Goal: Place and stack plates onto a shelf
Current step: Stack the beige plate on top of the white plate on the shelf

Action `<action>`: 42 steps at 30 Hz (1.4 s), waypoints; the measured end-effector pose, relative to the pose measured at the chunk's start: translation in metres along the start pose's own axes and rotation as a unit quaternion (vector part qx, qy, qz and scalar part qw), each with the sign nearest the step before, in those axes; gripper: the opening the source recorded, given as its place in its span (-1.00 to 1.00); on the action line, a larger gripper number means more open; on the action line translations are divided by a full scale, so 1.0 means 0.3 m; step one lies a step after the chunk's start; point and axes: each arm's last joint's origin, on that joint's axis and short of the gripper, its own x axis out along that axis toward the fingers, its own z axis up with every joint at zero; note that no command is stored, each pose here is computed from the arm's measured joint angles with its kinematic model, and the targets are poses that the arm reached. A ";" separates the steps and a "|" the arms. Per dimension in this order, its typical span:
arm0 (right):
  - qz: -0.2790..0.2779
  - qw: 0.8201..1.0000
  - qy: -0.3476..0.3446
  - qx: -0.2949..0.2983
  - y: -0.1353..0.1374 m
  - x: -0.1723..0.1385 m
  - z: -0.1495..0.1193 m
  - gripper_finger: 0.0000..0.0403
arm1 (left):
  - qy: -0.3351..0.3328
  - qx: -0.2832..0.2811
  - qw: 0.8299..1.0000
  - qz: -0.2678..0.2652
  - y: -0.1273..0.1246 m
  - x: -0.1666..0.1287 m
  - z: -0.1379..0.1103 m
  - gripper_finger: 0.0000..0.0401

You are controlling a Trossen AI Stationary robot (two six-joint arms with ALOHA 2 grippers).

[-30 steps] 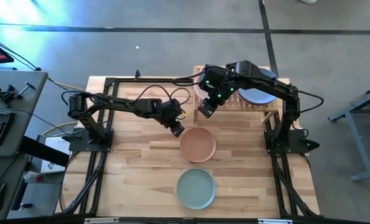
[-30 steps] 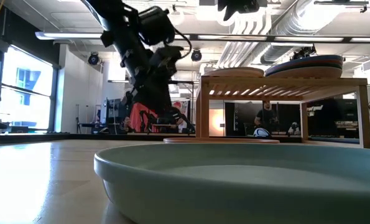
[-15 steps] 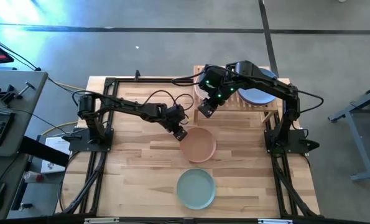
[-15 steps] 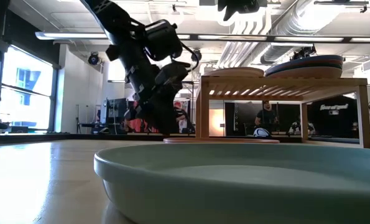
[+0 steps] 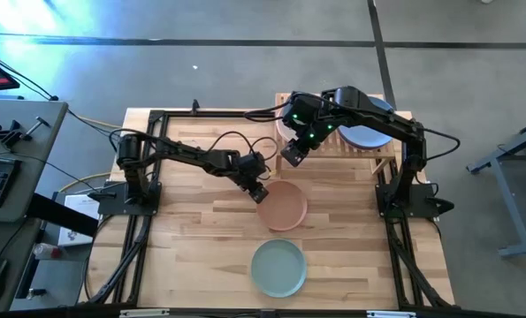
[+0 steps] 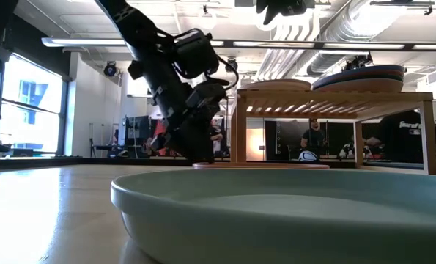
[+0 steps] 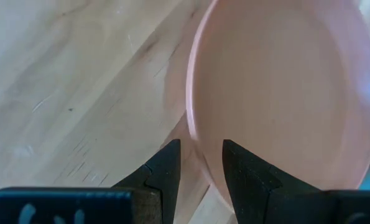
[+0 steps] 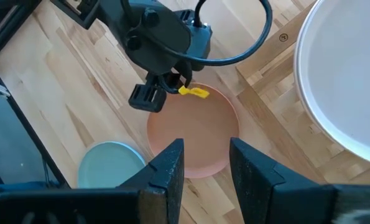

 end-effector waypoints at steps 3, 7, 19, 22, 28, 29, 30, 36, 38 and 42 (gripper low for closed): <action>0.000 1.000 0.000 0.000 0.000 0.000 0.000 -0.47 | 0.002 0.000 1.000 0.002 0.001 0.000 -0.002 -0.47; 0.000 1.000 0.000 0.000 0.000 0.000 0.000 -0.47 | 0.000 0.008 1.000 0.000 0.000 0.000 0.000 -0.47; 0.000 1.000 0.000 0.000 0.000 0.000 0.000 -0.47 | -0.012 0.019 1.000 0.011 0.001 0.000 0.004 -0.47; 0.000 1.000 0.000 0.001 0.000 0.000 0.000 -0.47 | -0.011 0.025 1.000 0.013 0.002 0.000 0.003 -0.47; 0.000 1.000 0.000 0.001 0.000 0.000 0.000 -0.47 | -0.008 0.026 0.999 0.016 0.008 0.015 0.000 -0.47; 0.000 1.000 0.000 0.001 0.000 0.000 0.000 -0.47 | -0.008 0.027 0.999 0.015 0.006 0.016 -0.001 -0.47; 0.000 1.000 0.000 0.001 0.000 0.000 0.000 -0.47 | -0.006 0.028 0.999 0.016 0.006 0.016 -0.002 -0.47; 0.000 1.000 0.000 0.001 0.000 0.000 0.000 -0.47 | -0.006 0.028 0.999 0.016 0.006 0.017 -0.003 -0.48; 0.000 1.000 0.000 0.001 0.000 0.000 0.000 -0.47 | -0.004 0.028 0.999 0.017 0.007 0.017 -0.004 -0.51; 0.000 1.000 0.000 0.000 0.000 0.000 0.000 -0.47 | -0.002 0.040 0.999 0.019 0.008 0.017 -0.005 -0.64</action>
